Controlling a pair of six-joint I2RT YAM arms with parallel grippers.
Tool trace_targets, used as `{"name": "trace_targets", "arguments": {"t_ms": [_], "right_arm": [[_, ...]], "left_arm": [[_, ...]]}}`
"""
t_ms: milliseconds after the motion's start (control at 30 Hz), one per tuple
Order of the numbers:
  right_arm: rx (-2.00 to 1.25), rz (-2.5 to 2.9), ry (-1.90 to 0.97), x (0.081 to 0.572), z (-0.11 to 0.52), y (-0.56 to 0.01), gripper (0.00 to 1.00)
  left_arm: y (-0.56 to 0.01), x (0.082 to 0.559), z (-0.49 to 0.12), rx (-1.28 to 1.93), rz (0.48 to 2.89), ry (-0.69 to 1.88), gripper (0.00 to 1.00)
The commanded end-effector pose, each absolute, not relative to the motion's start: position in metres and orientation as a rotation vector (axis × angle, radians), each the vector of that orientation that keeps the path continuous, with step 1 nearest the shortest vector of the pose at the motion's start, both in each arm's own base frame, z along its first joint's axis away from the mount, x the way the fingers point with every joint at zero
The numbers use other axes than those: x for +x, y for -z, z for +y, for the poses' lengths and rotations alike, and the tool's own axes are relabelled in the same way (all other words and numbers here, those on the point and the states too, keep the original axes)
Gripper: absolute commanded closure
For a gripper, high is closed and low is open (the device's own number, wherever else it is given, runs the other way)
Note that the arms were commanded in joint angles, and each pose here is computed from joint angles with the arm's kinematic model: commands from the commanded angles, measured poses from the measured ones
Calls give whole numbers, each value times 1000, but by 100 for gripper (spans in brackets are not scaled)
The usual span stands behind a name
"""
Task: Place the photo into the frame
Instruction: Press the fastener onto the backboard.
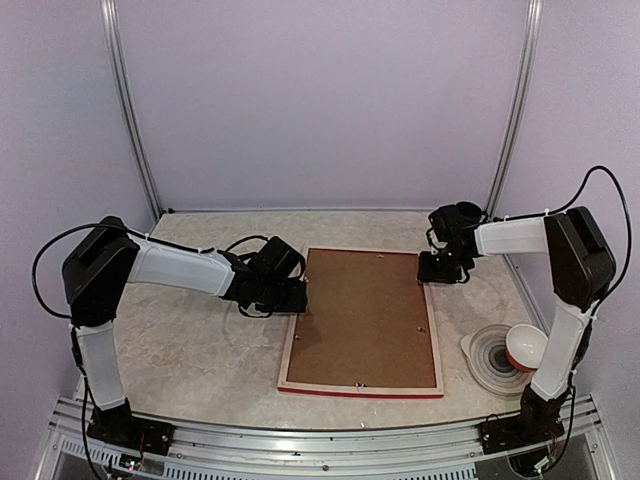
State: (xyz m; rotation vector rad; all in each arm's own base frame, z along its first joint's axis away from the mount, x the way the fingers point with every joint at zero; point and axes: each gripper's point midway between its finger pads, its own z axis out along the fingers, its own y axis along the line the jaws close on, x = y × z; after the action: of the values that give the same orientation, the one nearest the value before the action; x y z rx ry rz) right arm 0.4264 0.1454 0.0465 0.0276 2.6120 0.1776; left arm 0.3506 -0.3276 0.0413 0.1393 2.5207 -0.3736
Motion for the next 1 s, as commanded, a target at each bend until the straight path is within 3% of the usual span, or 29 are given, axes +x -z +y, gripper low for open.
{"name": "trace_targets", "arguments": {"t_ms": [0, 433, 633, 967], "right_arm": [[20, 2644, -184, 424, 149, -37, 55], [20, 2660, -142, 425, 146, -23, 62], [12, 2622, -223, 425, 154, -37, 55], [43, 2606, -196, 431, 148, -46, 57]], "left_arm": [[-39, 351, -325, 126, 2519, 381, 39], [-37, 350, -324, 124, 2524, 378, 39], [-36, 349, -323, 123, 2525, 375, 39], [-37, 349, -323, 122, 2524, 377, 39]]}}
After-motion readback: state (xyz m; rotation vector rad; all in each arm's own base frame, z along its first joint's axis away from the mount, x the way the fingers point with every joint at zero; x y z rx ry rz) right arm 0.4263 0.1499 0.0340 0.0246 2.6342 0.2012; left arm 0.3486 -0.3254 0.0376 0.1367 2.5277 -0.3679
